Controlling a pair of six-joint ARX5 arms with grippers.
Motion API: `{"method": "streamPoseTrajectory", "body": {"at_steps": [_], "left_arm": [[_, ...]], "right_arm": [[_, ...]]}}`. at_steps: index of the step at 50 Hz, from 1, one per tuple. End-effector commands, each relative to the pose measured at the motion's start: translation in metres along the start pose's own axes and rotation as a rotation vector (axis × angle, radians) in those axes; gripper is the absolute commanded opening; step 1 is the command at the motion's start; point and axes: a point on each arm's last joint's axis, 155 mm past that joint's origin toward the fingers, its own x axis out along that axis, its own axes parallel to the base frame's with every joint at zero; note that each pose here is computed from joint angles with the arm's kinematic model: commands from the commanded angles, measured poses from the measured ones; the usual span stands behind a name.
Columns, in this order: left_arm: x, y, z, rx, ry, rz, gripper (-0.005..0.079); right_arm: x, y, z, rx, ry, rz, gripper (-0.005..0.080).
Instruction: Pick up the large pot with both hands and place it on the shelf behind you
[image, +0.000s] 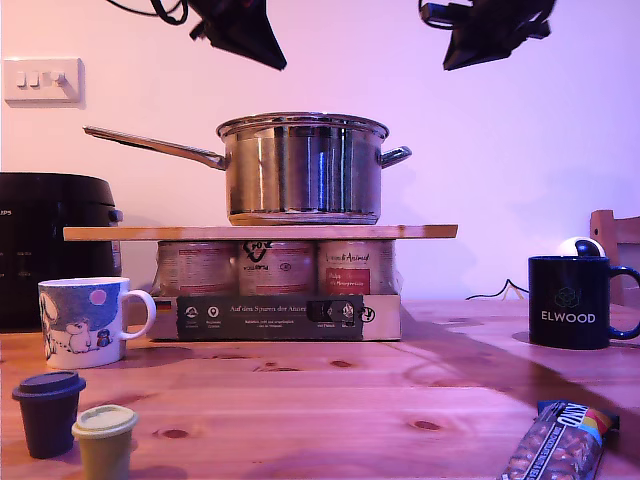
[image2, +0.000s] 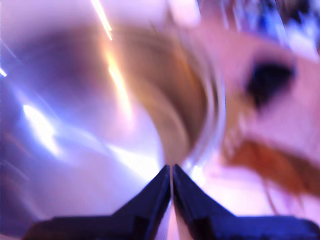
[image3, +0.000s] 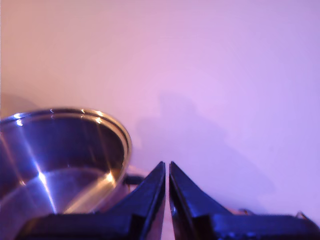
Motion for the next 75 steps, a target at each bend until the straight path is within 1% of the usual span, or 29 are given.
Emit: {"method": "streamPoseTrajectory", "body": {"at_steps": [1, 6, 12, 15, 17, 18, 22, 28, 35, 39, 43, 47, 51, 57, 66, 72, 75], "left_arm": [[0.024, -0.015, -0.043, -0.053, 0.138, -0.074, -0.0018], [0.025, -0.026, -0.045, -0.047, 0.154, -0.099, -0.0018], [0.013, -0.035, -0.032, -0.019, 0.126, -0.096, -0.0018], [0.003, -0.043, -0.03, -0.019, 0.129, -0.1, -0.0018], [-0.006, -0.049, -0.033, -0.029, 0.15, -0.108, -0.0018], [-0.01, -0.052, -0.036, -0.014, 0.164, -0.116, -0.0018], [-0.023, -0.062, -0.047, -0.011, 0.211, -0.14, -0.0018], [-0.044, -0.07, -0.032, -0.026, 0.155, -0.157, -0.0018], [-0.078, -0.077, -0.015, 0.013, 0.1, -0.106, -0.0018], [-0.09, -0.082, -0.011, 0.008, 0.086, -0.093, -0.0018], [-0.098, -0.081, -0.019, -0.002, 0.104, -0.072, -0.0018], [-0.103, -0.08, -0.037, -0.02, 0.148, -0.051, -0.0018], [-0.108, -0.086, -0.058, -0.032, 0.193, -0.049, -0.0018], [-0.121, -0.09, -0.08, -0.053, 0.212, -0.043, -0.0018], [-0.152, -0.087, -0.101, -0.07, 0.142, 0.031, -0.0018], [-0.17, -0.084, -0.111, -0.067, 0.057, 0.103, -0.0018], [-0.176, -0.082, -0.115, -0.06, 0.01, 0.137, -0.0018]], "right_arm": [[-0.004, 0.003, 0.004, -0.002, -0.011, 0.006, -0.0013], [-0.004, 0.003, 0.003, -0.001, -0.008, 0.005, -0.0013], [-0.005, 0.002, 0.004, -0.002, -0.01, 0.004, -0.0013], [-0.005, 0.002, 0.004, -0.001, -0.01, 0.004, -0.0013], [-0.005, 0.002, 0.004, -0.001, -0.01, 0.004, -0.0013], [-0.005, 0.002, 0.004, -0.001, -0.01, 0.003, -0.0013], [-0.005, 0.002, 0.005, -0.002, -0.012, 0.004, -0.0013], [-0.005, 0.002, 0.005, 0.0, -0.014, 0.003, -0.0013], [-0.005, 0.002, 0.005, 0.003, -0.011, 0.004, -0.0013], [-0.005, 0.002, 0.005, 0.003, -0.013, 0.004, -0.0013], [-0.006, 0.002, 0.005, 0.003, -0.013, 0.004, -0.0013], [-0.006, 0.002, 0.005, 0.002, -0.013, 0.003, -0.0013], [-0.006, 0.002, 0.004, 0.003, -0.008, 0.004, -0.0013], [-0.006, 0.004, -0.006, 0.009, 0.031, 0.011, -0.0013], [-0.009, 0.026, -0.02, 0.019, 0.094, 0.094, -0.0013], [-0.018, 0.046, -0.017, 0.015, 0.107, 0.128, -0.0013], [-0.026, 0.054, -0.015, 0.01, 0.105, 0.126, -0.0013]]}}
